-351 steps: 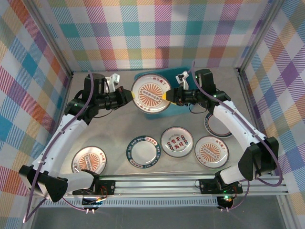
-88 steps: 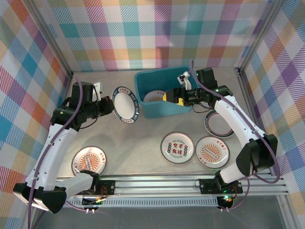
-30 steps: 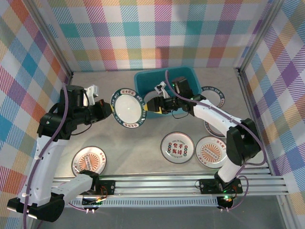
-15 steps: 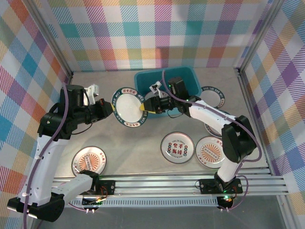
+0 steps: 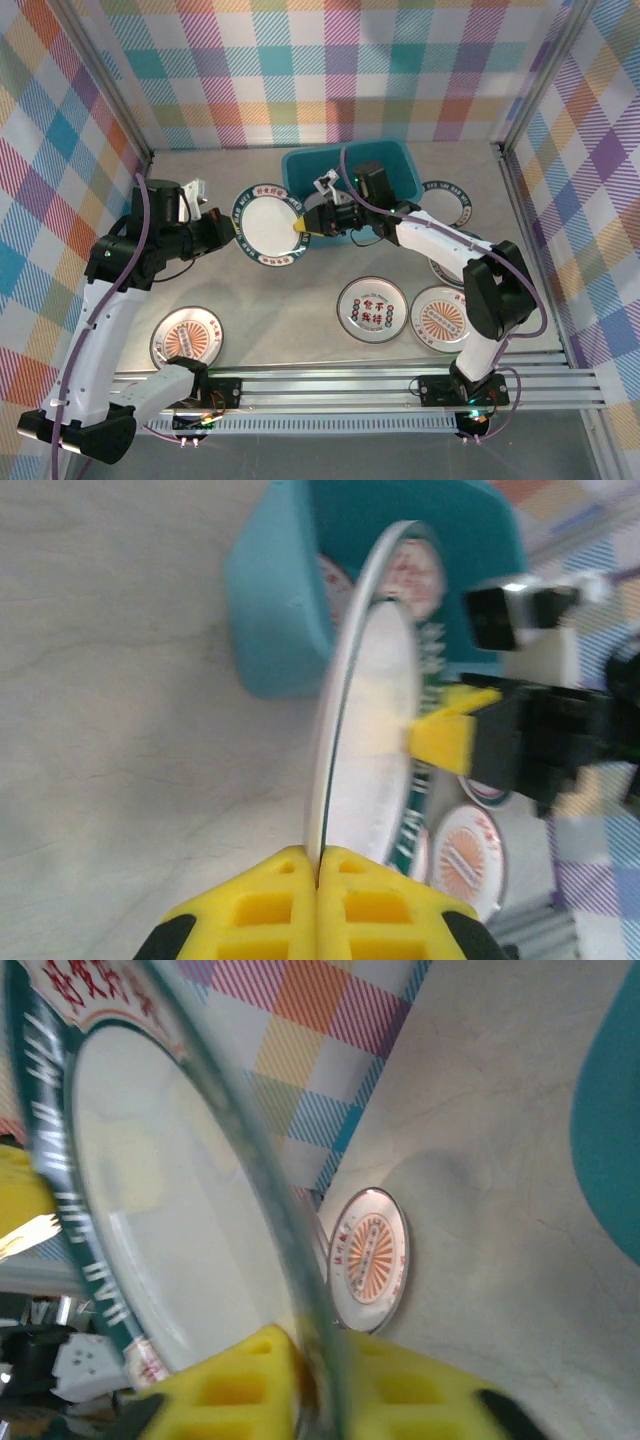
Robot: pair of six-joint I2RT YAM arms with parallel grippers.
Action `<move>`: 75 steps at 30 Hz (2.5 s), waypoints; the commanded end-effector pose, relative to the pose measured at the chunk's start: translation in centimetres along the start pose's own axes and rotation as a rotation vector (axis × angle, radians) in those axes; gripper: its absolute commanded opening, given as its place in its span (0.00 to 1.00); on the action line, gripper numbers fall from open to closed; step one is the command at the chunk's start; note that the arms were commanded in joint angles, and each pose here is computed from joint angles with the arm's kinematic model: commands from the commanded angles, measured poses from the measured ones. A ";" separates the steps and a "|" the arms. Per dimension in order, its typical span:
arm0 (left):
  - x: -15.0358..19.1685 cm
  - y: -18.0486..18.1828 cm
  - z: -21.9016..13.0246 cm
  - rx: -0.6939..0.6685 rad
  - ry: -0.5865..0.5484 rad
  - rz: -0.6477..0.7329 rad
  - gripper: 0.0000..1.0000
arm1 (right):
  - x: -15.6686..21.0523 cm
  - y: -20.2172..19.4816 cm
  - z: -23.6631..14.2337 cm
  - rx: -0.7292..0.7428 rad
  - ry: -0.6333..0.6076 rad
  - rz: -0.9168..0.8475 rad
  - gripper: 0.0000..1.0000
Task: Place the plates into the plastic bin on the countertop
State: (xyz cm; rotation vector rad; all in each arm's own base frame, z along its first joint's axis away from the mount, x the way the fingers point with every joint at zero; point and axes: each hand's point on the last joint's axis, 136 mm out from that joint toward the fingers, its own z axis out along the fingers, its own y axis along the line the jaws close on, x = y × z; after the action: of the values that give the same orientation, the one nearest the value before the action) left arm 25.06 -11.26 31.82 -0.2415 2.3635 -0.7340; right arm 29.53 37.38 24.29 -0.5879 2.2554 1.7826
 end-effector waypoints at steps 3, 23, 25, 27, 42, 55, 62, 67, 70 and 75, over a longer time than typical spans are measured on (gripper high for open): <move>-0.1 -0.5 0.3 0.035 -0.002 0.019 0.00 | -0.1 1.3 -0.1 0.005 -0.022 -0.058 0.07; -4.4 -1.4 2.8 -0.016 -0.063 0.027 0.72 | -7.1 2.3 -9.9 0.208 -0.258 -0.097 0.02; -5.0 -1.7 4.1 -0.036 -0.057 0.039 0.73 | -8.6 1.8 -12.1 0.241 -0.300 -0.082 0.02; -5.7 -2.3 5.7 -0.044 -0.047 0.053 0.74 | -10.0 0.8 -14.4 0.289 -0.343 -0.060 0.02; -7.2 -2.6 19.9 -0.087 0.125 0.093 0.73 | -14.2 -8.4 -17.1 0.582 -0.210 0.007 0.01; -4.3 0.3 26.6 -0.213 0.274 0.111 0.54 | -15.6 -12.6 -18.9 0.632 -0.256 0.088 0.01; -3.5 1.3 26.1 -0.246 0.288 0.104 0.30 | -15.6 -12.3 -19.1 0.613 -0.244 0.104 0.01; -2.5 2.0 25.0 -0.257 0.279 0.094 0.23 | -15.6 -11.5 -19.8 0.614 -0.253 0.105 0.01; -2.1 2.7 24.3 -0.267 0.253 0.094 0.21 | -15.2 -11.0 -20.3 0.614 -0.247 0.114 0.01; -1.8 3.7 23.0 -0.298 0.205 0.077 0.19 | -14.2 -10.3 -20.1 0.594 -0.230 0.144 0.01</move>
State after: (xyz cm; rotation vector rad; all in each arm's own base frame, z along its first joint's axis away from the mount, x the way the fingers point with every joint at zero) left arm 42.00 -18.57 15.62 -0.1641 2.6714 -0.4008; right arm 49.48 18.64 23.25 -0.0739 2.5641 1.0174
